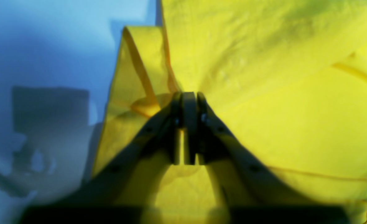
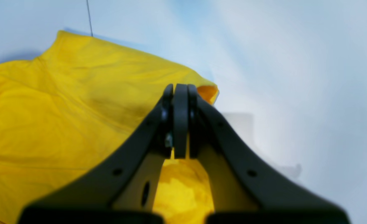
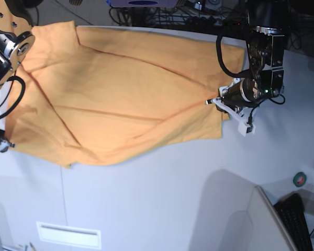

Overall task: Layout the t-shirt on the table in an organized manner, then fold the t-shirt properly
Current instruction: 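Grasp the shirt hem corner with the left gripper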

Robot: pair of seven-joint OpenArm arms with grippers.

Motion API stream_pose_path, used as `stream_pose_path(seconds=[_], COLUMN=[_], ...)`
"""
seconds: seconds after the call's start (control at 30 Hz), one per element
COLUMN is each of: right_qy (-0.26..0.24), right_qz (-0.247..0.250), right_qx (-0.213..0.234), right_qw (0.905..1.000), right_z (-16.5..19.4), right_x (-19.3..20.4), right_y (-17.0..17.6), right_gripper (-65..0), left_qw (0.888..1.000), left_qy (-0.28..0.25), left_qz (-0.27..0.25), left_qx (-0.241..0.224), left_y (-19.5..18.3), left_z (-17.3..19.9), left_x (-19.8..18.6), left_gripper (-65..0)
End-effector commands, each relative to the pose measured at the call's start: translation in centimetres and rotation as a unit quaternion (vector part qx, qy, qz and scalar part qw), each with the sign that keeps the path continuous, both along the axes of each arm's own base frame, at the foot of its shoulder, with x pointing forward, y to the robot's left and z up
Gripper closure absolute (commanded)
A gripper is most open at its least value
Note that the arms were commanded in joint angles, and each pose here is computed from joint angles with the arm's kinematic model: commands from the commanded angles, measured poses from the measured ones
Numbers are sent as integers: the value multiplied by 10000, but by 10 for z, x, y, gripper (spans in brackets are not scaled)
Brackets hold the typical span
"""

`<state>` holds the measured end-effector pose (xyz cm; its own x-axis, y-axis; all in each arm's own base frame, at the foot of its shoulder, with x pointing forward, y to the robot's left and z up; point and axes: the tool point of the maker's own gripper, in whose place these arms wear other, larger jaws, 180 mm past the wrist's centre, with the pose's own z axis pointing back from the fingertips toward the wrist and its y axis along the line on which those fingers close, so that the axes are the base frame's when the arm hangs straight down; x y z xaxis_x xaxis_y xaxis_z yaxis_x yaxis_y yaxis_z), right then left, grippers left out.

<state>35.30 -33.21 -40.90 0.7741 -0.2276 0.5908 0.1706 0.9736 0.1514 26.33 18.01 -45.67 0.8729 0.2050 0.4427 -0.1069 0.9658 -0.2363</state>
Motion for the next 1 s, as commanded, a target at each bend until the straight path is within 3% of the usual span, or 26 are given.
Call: stream_pose_path(seconds=[0.0,0.1,0.17,0.3,0.53,0.8,0.97], right_qy=[-345,-345,-345,-345,-338,-353,-353], right_qz=[-43,-43,-43,-43,-38,-40,-40], right_qx=[-135,-135,-135,-135,-150,-151,-151], right_qw=[9993,9993,9993,9993,9993,9993,9993], right_z=[23,23,23,23,23,24,24], right_x=[15,15,15,15,15,16,16], right_y=[-12,-12,-12,-12,-13,-13,-13], right_gripper=[0,0,0,0,0,0,0], left_qw=[9994,9971,9945,9926,9991,9976,9992], left_qy=[-326,-735,-1000,-1193,-266,-142,76], left_qz=[-67,-216,-291,-220,329,667,381], left_qx=[20,43,55,56,-9,-86,112], left_y=[0,-9,-13,-9,29,43,30], left_z=[17,44,62,72,17,6,-15], left_x=[12,18,25,52,95,121,120], left_gripper=[-276,-484,-543,-546,-546,-546,-546])
